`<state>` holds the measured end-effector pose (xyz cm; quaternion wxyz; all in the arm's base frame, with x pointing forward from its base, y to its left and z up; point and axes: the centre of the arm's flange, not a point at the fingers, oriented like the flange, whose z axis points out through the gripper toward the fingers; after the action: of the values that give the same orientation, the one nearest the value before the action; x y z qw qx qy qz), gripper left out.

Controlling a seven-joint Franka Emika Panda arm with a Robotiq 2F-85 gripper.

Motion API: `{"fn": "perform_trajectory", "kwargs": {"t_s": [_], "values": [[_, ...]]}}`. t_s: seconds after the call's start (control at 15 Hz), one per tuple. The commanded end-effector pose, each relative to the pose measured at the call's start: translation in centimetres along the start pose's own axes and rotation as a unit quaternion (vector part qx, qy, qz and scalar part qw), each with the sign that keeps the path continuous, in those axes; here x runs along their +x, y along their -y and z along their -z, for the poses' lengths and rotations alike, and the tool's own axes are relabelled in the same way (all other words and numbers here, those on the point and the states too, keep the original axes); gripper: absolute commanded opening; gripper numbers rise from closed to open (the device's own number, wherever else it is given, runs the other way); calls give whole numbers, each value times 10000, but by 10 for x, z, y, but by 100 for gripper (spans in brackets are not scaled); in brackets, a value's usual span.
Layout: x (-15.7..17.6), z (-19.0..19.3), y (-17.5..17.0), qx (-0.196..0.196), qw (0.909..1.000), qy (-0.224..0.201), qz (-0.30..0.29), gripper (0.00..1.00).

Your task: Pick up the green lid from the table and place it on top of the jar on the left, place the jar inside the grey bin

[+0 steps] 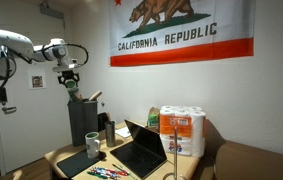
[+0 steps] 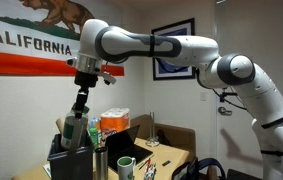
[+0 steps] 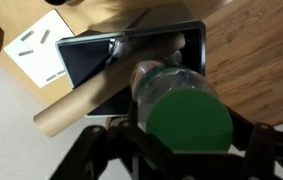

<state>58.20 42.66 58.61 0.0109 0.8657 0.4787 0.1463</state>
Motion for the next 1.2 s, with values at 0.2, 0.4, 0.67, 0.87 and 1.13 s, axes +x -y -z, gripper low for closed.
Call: {"fn": "perform_trajectory", "kwargs": {"t_s": [0.2, 0.4, 0.67, 0.87, 1.13], "values": [[-8, -31, -26, -68, 9994, 223, -243, 52], [-10, -41, -32, 14, 9992, 302, -271, 52], [-12, -52, -36, 123, 9987, 403, -292, 52], [-14, -58, -39, 172, 9983, 455, -313, 53], [-16, -66, -42, 302, 9974, 560, -328, 92]]}}
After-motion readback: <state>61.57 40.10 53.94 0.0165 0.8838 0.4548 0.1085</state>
